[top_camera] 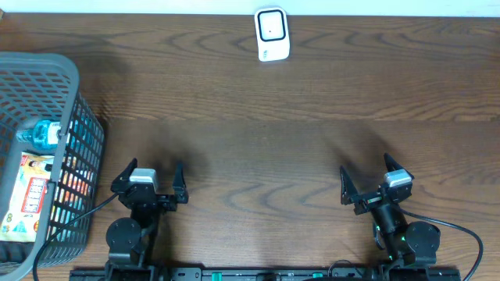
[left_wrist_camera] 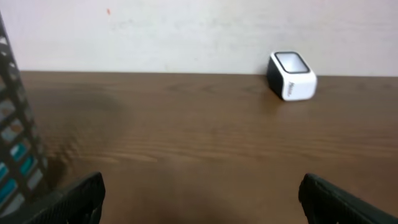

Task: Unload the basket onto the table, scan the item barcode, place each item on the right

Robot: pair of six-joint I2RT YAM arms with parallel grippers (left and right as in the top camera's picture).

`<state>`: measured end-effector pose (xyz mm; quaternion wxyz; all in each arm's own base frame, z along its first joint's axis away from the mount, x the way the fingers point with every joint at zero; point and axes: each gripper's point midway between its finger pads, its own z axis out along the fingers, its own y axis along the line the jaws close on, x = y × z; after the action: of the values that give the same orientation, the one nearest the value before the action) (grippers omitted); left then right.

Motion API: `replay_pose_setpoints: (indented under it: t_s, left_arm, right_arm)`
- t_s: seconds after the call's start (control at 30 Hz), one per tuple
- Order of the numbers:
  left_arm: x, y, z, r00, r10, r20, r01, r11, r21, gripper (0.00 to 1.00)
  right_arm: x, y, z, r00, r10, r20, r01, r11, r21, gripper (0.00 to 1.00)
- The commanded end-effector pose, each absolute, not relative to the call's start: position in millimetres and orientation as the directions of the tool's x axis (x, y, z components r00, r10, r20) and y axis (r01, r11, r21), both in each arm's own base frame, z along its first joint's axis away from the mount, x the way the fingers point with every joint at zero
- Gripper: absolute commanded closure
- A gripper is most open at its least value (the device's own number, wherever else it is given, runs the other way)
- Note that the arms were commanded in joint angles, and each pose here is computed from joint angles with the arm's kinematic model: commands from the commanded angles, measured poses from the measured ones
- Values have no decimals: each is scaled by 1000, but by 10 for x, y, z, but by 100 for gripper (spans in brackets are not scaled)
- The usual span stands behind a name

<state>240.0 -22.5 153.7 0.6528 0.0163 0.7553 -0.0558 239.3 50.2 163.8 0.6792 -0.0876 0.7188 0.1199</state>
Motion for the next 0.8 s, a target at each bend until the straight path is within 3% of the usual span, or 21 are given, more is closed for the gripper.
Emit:
replay_pose_setpoints:
  t_s: [0.0,0.77]
  left_arm:
    - [2335,-292,1810,-115,-78,-990,139,986,-94,0]
    - [2120,-272,1955,-220,-75,-973,123,987,-104,0]
  right_arm:
    - [2390,511,1625,-66,45,-997,-290,955,62,1]
    - [2390,511,1625,-66,45,-997,-290,955,62,1]
